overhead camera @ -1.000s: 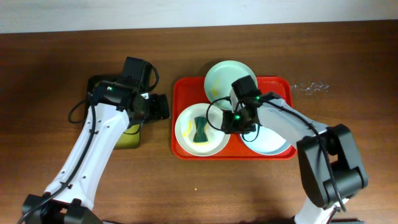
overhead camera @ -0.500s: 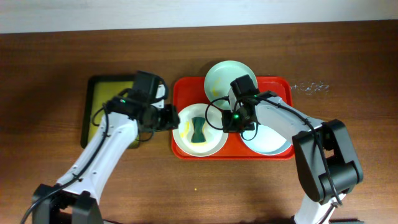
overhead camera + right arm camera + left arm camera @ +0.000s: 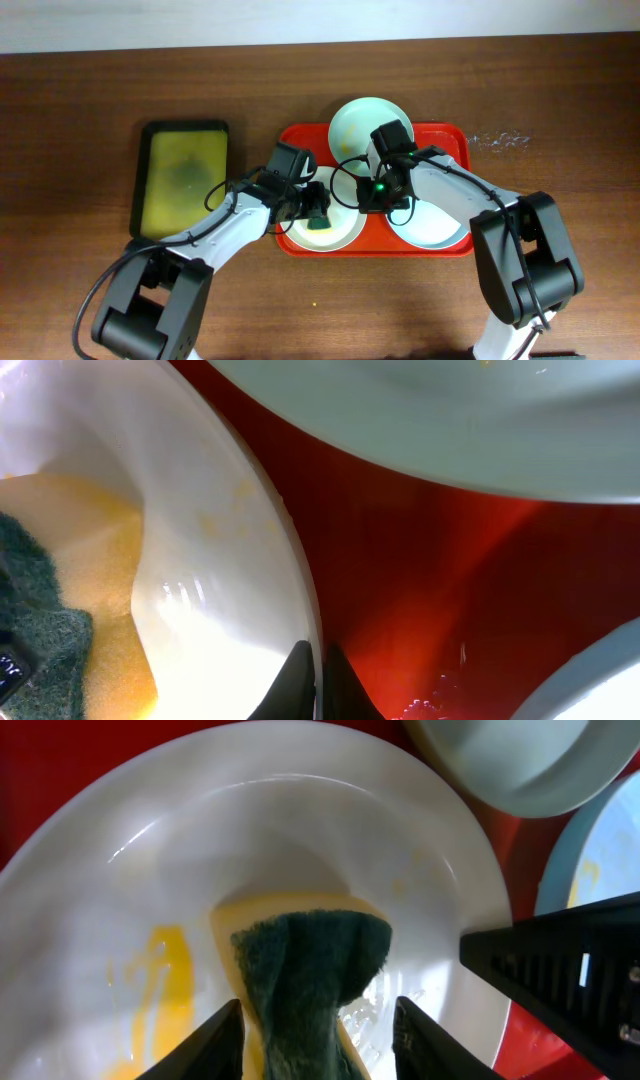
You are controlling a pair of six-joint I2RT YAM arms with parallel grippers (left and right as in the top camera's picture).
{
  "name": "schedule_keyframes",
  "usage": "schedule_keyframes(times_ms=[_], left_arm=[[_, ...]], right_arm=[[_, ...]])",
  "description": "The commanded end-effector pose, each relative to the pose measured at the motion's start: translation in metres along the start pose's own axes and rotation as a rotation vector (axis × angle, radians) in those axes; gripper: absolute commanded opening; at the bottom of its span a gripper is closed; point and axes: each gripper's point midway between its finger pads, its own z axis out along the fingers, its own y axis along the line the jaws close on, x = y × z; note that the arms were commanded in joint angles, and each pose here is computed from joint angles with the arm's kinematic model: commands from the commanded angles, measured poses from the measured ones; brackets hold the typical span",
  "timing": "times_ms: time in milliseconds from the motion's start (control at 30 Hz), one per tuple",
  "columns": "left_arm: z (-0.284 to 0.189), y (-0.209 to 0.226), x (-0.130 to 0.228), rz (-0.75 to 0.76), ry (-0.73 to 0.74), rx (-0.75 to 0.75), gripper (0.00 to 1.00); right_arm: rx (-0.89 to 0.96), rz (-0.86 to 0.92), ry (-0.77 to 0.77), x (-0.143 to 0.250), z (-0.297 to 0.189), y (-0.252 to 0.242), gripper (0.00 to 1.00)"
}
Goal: Clean dirty plates on tray and stack at the side
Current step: 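Regrasp the sponge from the white plate with the left gripper, then scrub the white plate with the sponge while the right gripper holds it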
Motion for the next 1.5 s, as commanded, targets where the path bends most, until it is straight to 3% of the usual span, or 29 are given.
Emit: schedule_keyframes(times_ms=[0, 67, 167, 300, 400, 467, 533, 600, 667, 967, 1133, 1233, 1367, 1467], left_arm=[[0.013, 0.006, 0.009, -0.011, 0.03, -0.021, 0.46], [0.018, 0.006, 0.015, -0.001, 0.045, -0.032, 0.38], [0.018, 0.014, 0.014, 0.003, 0.03, -0.084, 0.15], [0.01, 0.043, 0.01, 0.0, 0.002, -0.259, 0.01], [-0.016, 0.073, -0.011, 0.022, -0.06, -0.503, 0.0], [-0.024, 0.068, -0.023, 0.038, -0.082, -0.519, 0.0], [-0.025, 0.053, -0.032, 0.046, -0.091, -0.472, 0.0], [-0.013, 0.012, -0.027, 0.042, -0.033, -0.257, 0.0], [-0.008, -0.007, -0.021, 0.012, 0.0, -0.147, 0.0], [0.016, -0.015, 0.001, -0.033, 0.104, -0.08, 0.0], [0.034, -0.03, 0.019, 0.063, 0.14, -0.059, 0.0], [0.034, -0.011, 0.012, 0.08, 0.086, -0.184, 0.0], [0.014, 0.045, 0.0, 0.107, 0.002, -0.505, 0.0], [-0.001, 0.066, -0.011, 0.133, -0.057, -0.648, 0.0]], right_arm=[[0.019, -0.006, 0.049, 0.012, 0.013, -0.006, 0.04], [0.019, -0.006, 0.049, 0.012, 0.013, -0.006, 0.04], [0.02, -0.005, 0.052, 0.012, 0.014, -0.006, 0.04], [0.02, -0.005, 0.053, 0.012, 0.014, -0.006, 0.04], [0.02, -0.005, 0.053, 0.012, 0.014, -0.006, 0.04], [0.02, -0.006, 0.053, 0.012, 0.014, -0.006, 0.04], [0.023, -0.006, 0.052, 0.012, 0.014, -0.007, 0.04], [0.023, -0.005, 0.052, 0.012, 0.014, -0.007, 0.04], [0.023, -0.005, 0.052, 0.012, 0.014, -0.007, 0.04], [0.019, -0.002, 0.039, 0.009, 0.015, -0.006, 0.04], [0.019, -0.002, 0.038, 0.009, 0.014, -0.006, 0.04], [0.019, -0.002, 0.039, 0.009, 0.015, -0.006, 0.04], [0.019, -0.002, 0.039, 0.009, 0.015, -0.006, 0.04], [0.02, -0.002, 0.039, 0.009, 0.015, -0.006, 0.04]])
